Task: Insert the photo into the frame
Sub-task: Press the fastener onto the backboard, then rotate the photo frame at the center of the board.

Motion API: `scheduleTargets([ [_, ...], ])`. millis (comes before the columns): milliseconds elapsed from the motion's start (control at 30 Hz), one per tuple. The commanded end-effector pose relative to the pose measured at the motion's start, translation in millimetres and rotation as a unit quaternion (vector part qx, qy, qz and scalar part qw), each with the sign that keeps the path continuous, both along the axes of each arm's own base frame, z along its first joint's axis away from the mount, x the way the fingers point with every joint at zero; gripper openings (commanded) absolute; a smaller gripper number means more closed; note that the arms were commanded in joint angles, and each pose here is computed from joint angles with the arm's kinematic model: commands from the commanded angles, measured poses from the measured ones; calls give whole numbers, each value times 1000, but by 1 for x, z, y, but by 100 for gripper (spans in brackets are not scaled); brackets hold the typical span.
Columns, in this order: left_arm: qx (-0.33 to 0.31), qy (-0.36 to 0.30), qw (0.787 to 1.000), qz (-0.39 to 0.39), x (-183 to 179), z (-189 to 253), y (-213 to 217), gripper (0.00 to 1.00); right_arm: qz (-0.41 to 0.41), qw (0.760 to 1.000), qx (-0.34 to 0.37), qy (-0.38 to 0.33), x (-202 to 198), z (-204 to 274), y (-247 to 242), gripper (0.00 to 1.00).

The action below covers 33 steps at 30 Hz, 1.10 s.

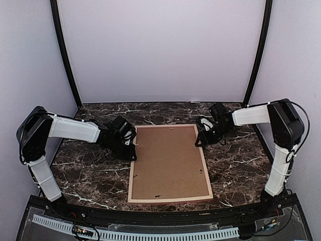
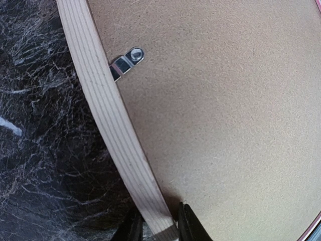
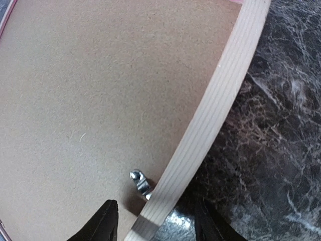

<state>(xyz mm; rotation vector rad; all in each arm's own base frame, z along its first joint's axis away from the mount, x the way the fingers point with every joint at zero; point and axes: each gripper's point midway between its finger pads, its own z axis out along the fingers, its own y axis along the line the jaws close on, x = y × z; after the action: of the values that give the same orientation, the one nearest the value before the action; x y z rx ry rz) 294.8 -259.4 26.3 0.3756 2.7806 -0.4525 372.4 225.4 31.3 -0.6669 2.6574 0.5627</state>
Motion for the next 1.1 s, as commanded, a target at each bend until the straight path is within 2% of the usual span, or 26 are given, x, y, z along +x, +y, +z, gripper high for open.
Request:
scheduleTargets([
  [0, 33, 41, 999, -4, -24, -19, 17, 24, -41, 998, 54, -3, -5, 36, 3, 54],
  [233, 25, 32, 999, 7, -19, -15, 14, 25, -133, 989, 71, -2, -24, 55, -13, 62],
  [400, 20, 25, 999, 12, -16, -13, 13, 25, -167, 985, 40, -10, -51, 55, -20, 63],
  [833, 22, 19, 1000, 11, -9, -12, 10, 25, -155, 988, -5, 17, -137, 24, -14, 63],
  [1067, 20, 24, 999, 6, -9, -15, 7, 25, -147, 989, -23, 25, -152, 8, -10, 61],
])
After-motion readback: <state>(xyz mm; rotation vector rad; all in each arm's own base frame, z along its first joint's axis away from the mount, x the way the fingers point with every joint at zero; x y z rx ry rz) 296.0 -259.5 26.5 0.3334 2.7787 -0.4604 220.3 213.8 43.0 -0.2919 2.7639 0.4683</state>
